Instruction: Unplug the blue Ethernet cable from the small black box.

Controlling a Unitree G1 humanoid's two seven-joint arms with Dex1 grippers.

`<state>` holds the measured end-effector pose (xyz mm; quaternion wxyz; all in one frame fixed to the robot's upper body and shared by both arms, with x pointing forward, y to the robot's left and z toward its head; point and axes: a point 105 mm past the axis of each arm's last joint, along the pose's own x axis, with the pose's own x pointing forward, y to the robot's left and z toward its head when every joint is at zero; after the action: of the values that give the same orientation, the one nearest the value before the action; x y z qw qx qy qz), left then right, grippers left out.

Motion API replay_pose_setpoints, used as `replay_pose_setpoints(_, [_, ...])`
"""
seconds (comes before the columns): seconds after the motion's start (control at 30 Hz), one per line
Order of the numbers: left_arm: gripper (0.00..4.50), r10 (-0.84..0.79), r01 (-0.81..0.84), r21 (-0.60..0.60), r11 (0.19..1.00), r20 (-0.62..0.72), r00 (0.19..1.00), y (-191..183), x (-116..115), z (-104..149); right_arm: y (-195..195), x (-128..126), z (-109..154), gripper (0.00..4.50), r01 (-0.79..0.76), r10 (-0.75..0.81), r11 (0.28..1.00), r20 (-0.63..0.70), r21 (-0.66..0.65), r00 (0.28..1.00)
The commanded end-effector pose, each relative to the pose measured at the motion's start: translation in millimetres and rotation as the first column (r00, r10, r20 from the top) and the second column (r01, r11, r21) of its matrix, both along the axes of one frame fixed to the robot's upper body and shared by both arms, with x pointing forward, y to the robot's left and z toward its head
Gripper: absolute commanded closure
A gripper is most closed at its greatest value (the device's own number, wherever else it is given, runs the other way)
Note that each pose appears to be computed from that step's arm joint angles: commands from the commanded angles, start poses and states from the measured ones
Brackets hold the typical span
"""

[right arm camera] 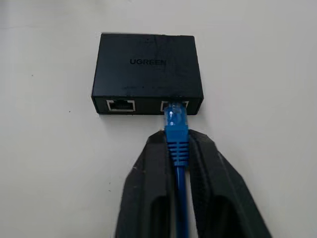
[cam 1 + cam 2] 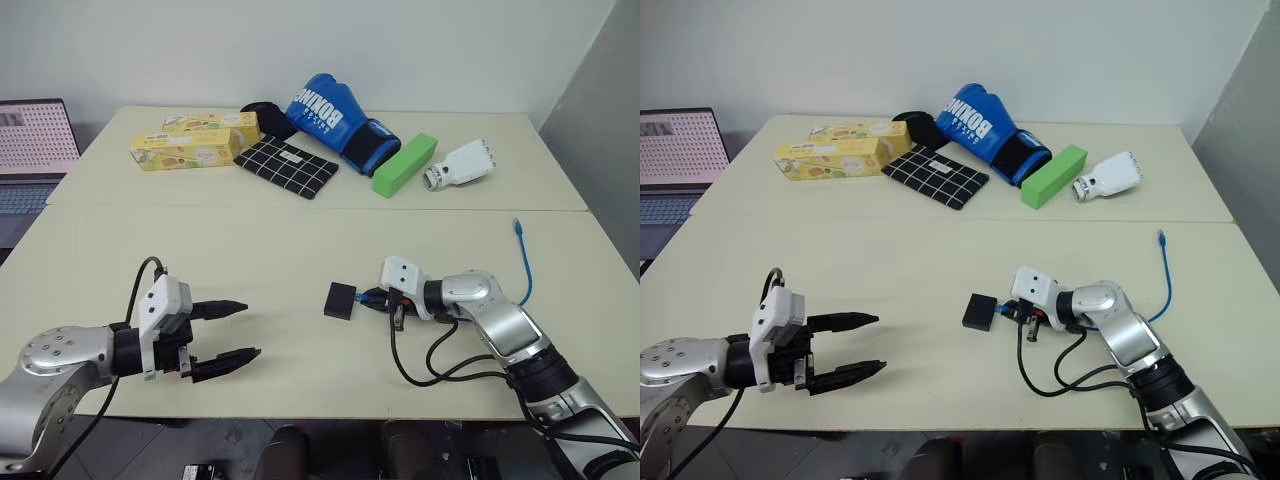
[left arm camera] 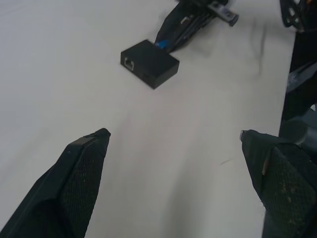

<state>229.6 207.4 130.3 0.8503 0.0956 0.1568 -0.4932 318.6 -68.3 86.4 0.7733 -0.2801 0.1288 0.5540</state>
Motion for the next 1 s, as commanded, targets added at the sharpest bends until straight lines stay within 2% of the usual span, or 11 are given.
replay_pose_setpoints(0.03, [0.00,0.055,-0.055,-0.027,0.998,-0.009,0.998,0.4,9.0,0.3,1.7,0.1,16.3,4.38,-0.050,0.053,0.998,0.109,-0.030,0.993])
replay_pose_setpoints(0.1, [0.00,0.078,-0.082,-0.085,0.993,-0.042,0.996,-1.2,11.9,1.1,4.5,0.8,27.0,4.38,-0.080,0.085,0.996,0.185,-0.032,0.979])
replay_pose_setpoints(0.27, [0.00,0.065,-0.120,-0.297,0.947,-0.189,0.980,-18.1,14.9,10.9,18.8,-12.3,58.0,4.38,-0.237,0.249,0.968,0.403,-0.080,0.881])
replay_pose_setpoints(0.5, [0.00,0.021,-0.116,-0.404,0.907,-0.233,0.972,-39.1,19.2,20.4,37.0,-26.3,82.5,4.38,-0.358,0.370,0.923,0.574,-0.141,0.730])
replay_pose_setpoints(0.87, [0.00,-0.028,-0.098,-0.464,0.880,-0.257,0.966,-55.5,24.0,15.6,49.7,-32.2,98.2,4.38,-0.399,0.386,0.907,0.646,-0.135,0.658])
replay_pose_setpoints(1.0, [0.66,-0.048,-0.093,-0.490,0.867,-0.266,0.963,-59.0,25.5,15.2,51.4,-33.3,101.2,4.38,-0.403,0.385,0.905,0.668,-0.138,0.637])
